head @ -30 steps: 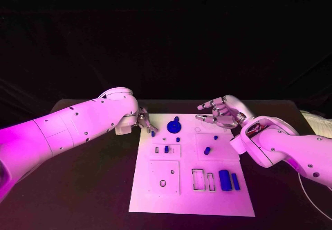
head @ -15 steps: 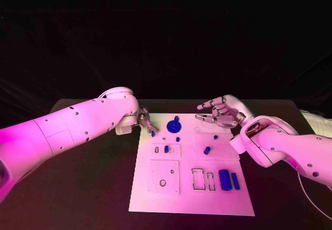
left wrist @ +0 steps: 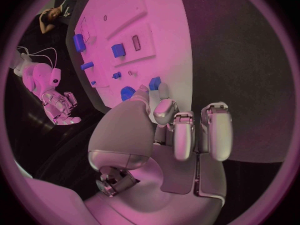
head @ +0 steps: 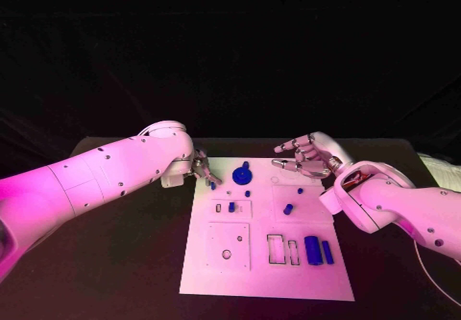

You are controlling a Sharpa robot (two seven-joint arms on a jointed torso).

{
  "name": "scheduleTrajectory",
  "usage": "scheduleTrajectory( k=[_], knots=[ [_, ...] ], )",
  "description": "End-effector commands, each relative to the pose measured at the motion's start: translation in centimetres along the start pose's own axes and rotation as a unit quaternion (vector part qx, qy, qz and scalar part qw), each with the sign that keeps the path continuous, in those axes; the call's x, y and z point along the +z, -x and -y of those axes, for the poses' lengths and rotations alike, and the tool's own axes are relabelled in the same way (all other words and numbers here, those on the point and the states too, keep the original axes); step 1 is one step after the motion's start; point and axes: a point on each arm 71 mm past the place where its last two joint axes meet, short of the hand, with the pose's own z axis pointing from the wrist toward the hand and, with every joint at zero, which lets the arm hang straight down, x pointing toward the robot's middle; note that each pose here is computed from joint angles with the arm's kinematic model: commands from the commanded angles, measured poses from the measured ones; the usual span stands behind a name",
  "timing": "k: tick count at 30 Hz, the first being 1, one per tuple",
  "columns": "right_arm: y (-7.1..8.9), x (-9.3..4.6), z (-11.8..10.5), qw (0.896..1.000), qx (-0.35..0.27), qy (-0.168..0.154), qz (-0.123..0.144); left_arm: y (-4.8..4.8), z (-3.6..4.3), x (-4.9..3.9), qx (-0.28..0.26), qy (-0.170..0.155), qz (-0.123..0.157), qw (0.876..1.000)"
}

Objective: Assemble the parts on the task board

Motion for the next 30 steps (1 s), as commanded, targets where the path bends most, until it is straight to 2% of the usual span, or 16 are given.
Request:
scheduleTrajectory(
  k=[1,15,26,30],
  knots=[
    [-0.16,-0.01,-0.03,1.000,-0.001,0.002,-0.007,-0.20,0.13,-0.08,0.006,0.001,-0.014,1.000],
    [-0.17,0.02,-0.02,1.000,-0.001,0.002,-0.007,-0.33,0.21,-0.13,0.002,0.000,-0.019,1.000],
    [-0.13,0.05,0.06,1.000,-0.002,0.002,-0.007,0.17,0.38,-0.09,-0.055,-0.021,0.012,0.998],
    [-0.14,0.06,0.08,1.000,-0.002,0.001,-0.007,0.18,0.50,-0.11,-0.064,-0.029,0.014,0.997]
  ],
)
